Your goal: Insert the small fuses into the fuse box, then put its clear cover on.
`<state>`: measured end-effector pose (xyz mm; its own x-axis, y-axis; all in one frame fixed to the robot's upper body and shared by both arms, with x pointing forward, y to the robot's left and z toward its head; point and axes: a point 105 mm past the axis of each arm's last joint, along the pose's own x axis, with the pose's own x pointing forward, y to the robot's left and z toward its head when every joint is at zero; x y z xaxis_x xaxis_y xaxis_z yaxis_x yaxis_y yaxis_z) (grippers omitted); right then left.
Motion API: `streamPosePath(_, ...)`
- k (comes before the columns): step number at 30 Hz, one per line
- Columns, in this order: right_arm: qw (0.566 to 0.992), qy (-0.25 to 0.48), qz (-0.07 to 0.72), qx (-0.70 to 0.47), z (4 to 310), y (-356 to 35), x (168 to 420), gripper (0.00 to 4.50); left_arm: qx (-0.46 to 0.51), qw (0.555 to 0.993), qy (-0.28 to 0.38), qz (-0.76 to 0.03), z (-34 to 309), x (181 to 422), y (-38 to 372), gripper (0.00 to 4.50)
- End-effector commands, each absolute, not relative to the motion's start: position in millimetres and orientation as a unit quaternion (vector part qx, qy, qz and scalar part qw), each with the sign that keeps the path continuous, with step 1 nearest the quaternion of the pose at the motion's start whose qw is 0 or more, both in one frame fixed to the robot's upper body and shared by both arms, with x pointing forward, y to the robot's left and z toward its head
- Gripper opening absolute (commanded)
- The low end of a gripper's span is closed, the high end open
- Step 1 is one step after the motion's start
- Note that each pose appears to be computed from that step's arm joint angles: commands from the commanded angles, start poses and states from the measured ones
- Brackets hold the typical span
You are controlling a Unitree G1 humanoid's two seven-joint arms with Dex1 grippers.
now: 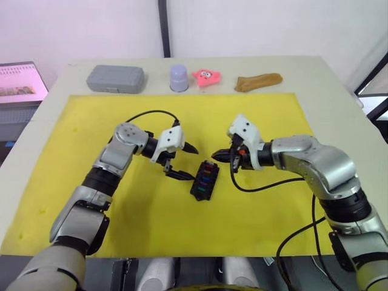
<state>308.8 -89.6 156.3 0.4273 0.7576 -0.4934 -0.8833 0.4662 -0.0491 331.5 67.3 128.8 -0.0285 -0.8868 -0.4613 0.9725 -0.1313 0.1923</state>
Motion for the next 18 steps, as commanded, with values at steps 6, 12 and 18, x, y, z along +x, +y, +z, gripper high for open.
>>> streamPosePath(6,0.826,0.170,0.514,-0.157,168.2,-81.6,300.7,0.06,0.251,0.653,0.073,-0.711,135.8,332.7,66.1,4.50)
streamPosePath(12,0.825,0.178,0.512,-0.158,161.9,-83.1,300.0,0.06,0.251,0.654,0.073,-0.710,135.7,332.7,66.3,4.50)
streamPosePath(18,0.827,0.183,0.506,-0.164,156.1,-85.8,302.9,0.06,0.251,0.655,0.074,-0.709,135.7,333.0,67.5,4.50)
